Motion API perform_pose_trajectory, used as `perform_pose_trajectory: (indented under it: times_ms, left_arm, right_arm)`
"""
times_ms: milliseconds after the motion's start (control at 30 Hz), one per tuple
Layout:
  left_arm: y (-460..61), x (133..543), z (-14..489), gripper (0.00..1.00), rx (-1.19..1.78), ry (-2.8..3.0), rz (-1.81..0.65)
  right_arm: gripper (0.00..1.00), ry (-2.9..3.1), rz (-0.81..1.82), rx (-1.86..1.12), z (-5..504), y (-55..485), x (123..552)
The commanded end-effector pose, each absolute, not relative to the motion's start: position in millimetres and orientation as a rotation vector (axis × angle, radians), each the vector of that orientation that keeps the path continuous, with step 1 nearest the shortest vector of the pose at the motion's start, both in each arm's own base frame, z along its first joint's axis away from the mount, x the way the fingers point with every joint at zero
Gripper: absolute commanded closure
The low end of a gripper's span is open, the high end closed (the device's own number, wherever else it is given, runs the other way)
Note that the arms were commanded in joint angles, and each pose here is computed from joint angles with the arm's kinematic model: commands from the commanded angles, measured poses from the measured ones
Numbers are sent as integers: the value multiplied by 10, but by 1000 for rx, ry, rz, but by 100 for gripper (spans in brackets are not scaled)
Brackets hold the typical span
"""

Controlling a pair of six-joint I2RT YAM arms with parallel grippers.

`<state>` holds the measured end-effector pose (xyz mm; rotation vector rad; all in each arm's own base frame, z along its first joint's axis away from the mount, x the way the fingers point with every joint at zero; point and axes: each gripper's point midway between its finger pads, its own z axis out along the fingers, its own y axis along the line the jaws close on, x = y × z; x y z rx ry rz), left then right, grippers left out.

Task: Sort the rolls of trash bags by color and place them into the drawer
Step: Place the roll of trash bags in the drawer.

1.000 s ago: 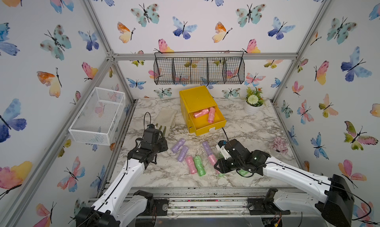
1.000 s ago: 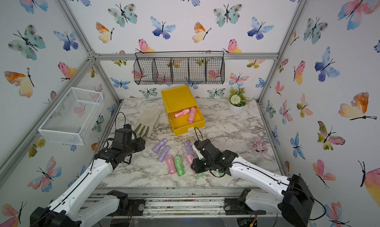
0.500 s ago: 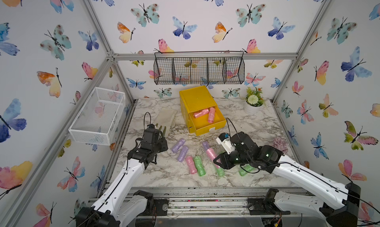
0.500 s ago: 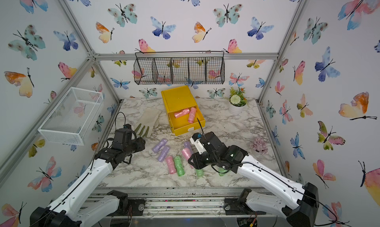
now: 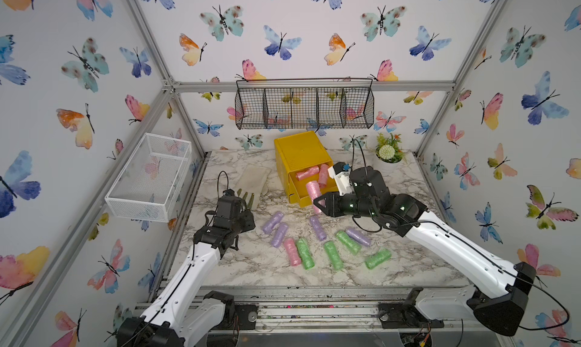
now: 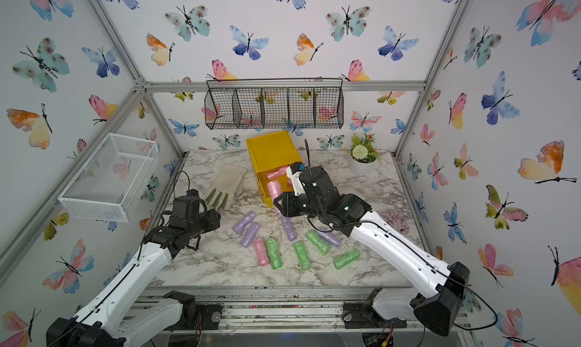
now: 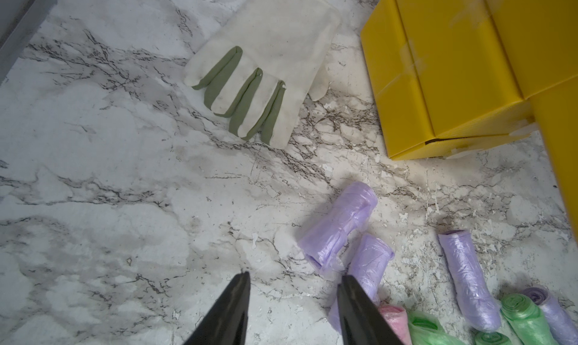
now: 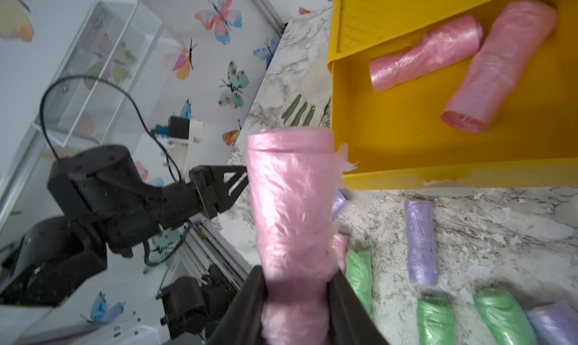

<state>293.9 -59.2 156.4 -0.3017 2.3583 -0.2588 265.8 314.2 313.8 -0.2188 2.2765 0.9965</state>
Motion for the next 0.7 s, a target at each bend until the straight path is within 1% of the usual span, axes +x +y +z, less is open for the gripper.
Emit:
perform_pose_trajectory:
  times_ms: [0,133,200,300,467,667]
  left_arm:
    - [-593,2976,1707,50,-292,2318,-286]
    - [-581,2974,1712,50,-296,2317,-285]
    - [-566,2969,1714,50,-299,2314,-278]
    - [-558,2967,1725,50,-301,2308,-277]
    - [-550,2968,1730,50,-303,2306,-277]
    - [-549,2967,1728,50,-306,2309,-280]
  right_arm:
    - [67,2203,1107,154,3390,3031,2988]
    - [67,2155,1155,374,3471,3012,3178]
    - [70,2135,1130,492,3453,2955,3277]
    - [69,2121,1064,628,3409,2857,3386]
    - [69,2143,989,804,3242,2819,3507]
    - [69,2155,931,900,3131,2872,3652]
